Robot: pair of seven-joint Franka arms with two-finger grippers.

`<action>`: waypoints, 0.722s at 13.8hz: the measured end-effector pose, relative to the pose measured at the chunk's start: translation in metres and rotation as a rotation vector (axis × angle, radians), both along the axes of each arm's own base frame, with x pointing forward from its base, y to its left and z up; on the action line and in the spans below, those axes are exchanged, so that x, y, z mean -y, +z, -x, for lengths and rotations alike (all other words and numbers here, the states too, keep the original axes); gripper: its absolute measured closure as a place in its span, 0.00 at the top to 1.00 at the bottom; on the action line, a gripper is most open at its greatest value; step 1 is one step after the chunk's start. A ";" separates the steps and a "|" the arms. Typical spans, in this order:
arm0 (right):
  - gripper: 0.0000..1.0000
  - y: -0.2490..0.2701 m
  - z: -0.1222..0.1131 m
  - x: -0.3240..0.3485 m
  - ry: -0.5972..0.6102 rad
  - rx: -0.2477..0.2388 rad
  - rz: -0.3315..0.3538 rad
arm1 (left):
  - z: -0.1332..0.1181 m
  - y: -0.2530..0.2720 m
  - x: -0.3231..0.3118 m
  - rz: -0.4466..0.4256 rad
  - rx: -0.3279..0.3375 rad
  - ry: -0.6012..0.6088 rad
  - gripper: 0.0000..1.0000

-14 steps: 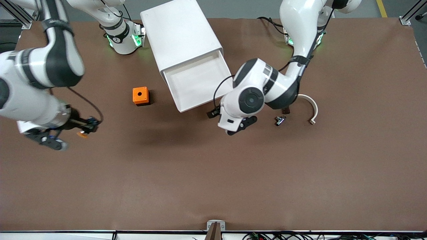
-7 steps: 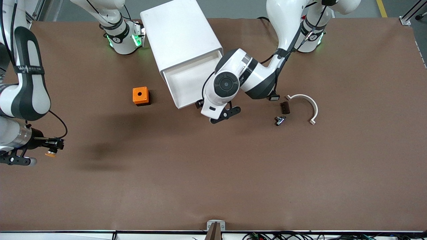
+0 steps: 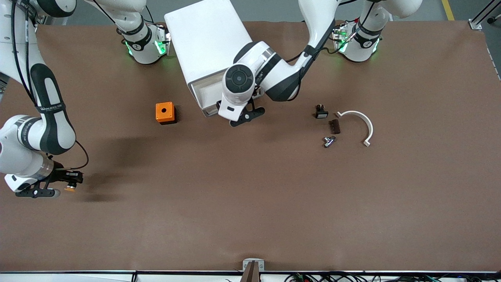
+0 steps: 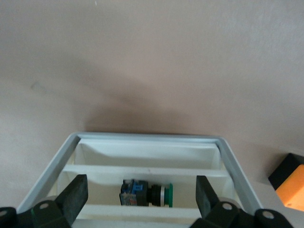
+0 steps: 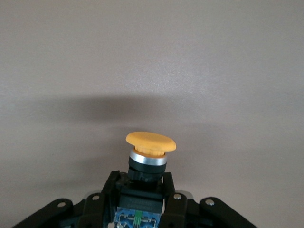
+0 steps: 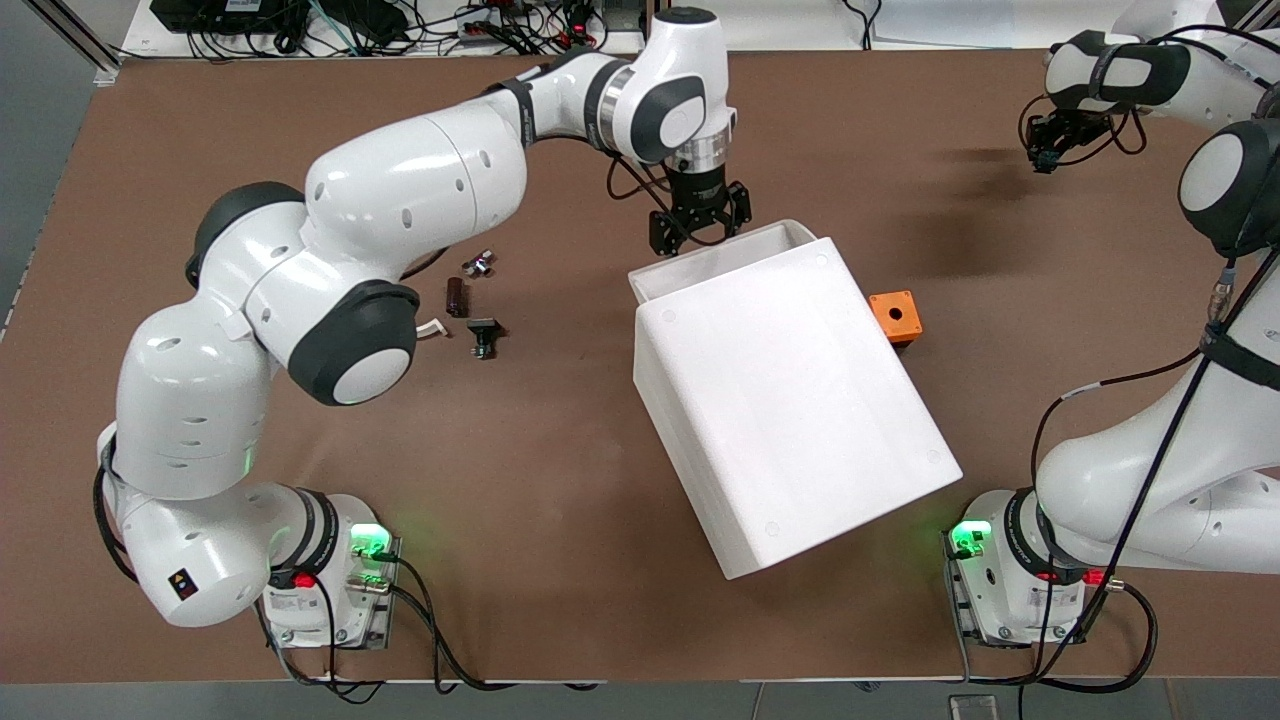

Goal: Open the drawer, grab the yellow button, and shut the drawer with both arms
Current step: 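Push the drawer shut with the left gripper while the right gripper lowers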

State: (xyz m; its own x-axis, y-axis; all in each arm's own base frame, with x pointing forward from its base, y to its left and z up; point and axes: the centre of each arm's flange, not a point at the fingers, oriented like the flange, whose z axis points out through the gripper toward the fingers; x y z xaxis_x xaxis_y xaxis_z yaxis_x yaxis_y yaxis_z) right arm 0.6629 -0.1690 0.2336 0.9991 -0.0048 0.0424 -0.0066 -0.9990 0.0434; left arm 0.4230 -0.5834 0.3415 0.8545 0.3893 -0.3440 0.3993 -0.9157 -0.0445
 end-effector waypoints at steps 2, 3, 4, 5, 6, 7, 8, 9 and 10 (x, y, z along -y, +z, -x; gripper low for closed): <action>0.41 -0.014 -0.002 -0.002 0.004 0.013 0.000 | 0.015 -0.002 0.010 -0.010 -0.005 -0.004 1.00; 0.41 -0.021 -0.001 -0.002 0.004 0.014 0.000 | 0.022 -0.003 0.014 -0.016 -0.007 -0.006 1.00; 0.41 -0.026 -0.001 -0.002 0.005 0.012 -0.001 | 0.030 -0.005 0.018 -0.023 -0.010 -0.009 1.00; 0.41 -0.030 -0.001 -0.002 0.005 0.009 -0.002 | 0.036 -0.008 0.021 -0.028 -0.013 -0.015 1.00; 0.41 -0.032 -0.001 -0.003 0.007 0.007 -0.003 | 0.042 -0.010 0.024 -0.033 -0.015 -0.019 1.00; 0.41 -0.034 0.000 -0.003 0.013 0.004 -0.004 | 0.045 -0.011 0.025 -0.036 -0.016 -0.019 1.00; 0.41 -0.037 0.000 -0.004 0.030 0.003 -0.003 | 0.048 -0.012 0.027 -0.037 -0.016 -0.022 1.00; 0.41 -0.039 -0.001 -0.003 0.060 0.007 -0.001 | 0.051 -0.012 0.029 -0.038 -0.016 -0.027 1.00; 0.41 -0.042 -0.001 -0.002 0.090 0.013 0.002 | 0.055 -0.012 0.031 -0.039 -0.016 -0.032 1.00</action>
